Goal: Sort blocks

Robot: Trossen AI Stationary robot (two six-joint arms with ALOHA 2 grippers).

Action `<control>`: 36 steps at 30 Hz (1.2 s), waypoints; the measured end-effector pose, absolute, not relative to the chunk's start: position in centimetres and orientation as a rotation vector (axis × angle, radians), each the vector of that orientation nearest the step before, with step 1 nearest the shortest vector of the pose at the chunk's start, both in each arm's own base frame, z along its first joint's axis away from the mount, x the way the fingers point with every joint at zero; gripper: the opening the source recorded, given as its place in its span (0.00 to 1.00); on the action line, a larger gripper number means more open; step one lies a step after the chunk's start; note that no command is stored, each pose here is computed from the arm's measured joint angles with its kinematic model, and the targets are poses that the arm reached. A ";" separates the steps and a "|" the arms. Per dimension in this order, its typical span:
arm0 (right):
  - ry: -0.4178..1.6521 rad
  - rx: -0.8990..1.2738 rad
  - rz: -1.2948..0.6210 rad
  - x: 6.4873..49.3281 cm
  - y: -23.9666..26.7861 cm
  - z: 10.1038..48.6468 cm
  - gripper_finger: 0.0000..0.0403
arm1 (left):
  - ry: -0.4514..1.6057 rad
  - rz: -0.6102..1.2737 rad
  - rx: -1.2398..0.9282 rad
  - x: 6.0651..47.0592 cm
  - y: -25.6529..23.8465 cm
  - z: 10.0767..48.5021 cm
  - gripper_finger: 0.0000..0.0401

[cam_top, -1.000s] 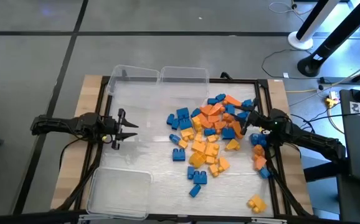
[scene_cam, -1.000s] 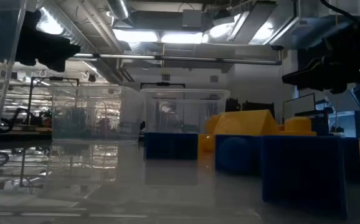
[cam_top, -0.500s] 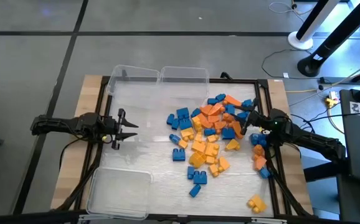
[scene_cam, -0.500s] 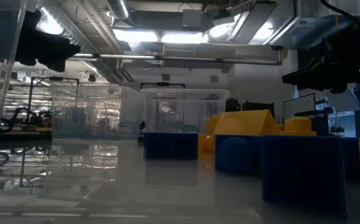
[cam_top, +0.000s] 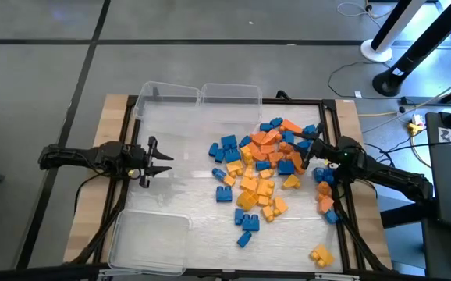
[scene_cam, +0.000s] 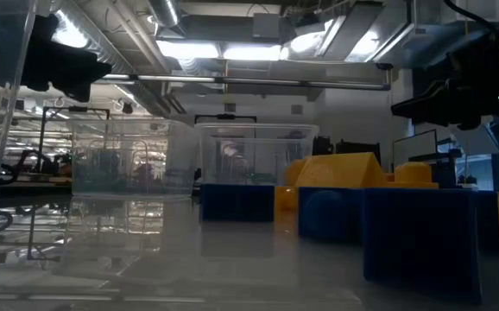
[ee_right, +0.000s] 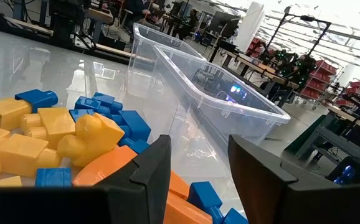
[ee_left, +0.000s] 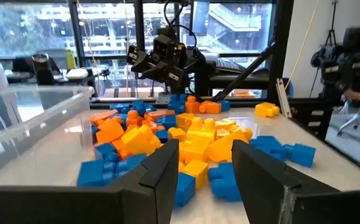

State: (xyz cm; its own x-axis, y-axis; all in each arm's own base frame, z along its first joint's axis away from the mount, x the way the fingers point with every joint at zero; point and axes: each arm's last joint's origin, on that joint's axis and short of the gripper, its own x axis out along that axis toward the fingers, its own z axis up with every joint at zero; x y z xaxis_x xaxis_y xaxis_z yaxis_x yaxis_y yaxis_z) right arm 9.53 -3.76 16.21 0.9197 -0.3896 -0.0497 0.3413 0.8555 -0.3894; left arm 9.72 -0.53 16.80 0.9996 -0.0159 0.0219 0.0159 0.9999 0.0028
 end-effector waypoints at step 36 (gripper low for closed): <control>0.131 -0.386 -0.433 9.5 -3.9 16.3 0.40 | -0.361 0.077 -0.195 9.7 -0.2 20.2 0.35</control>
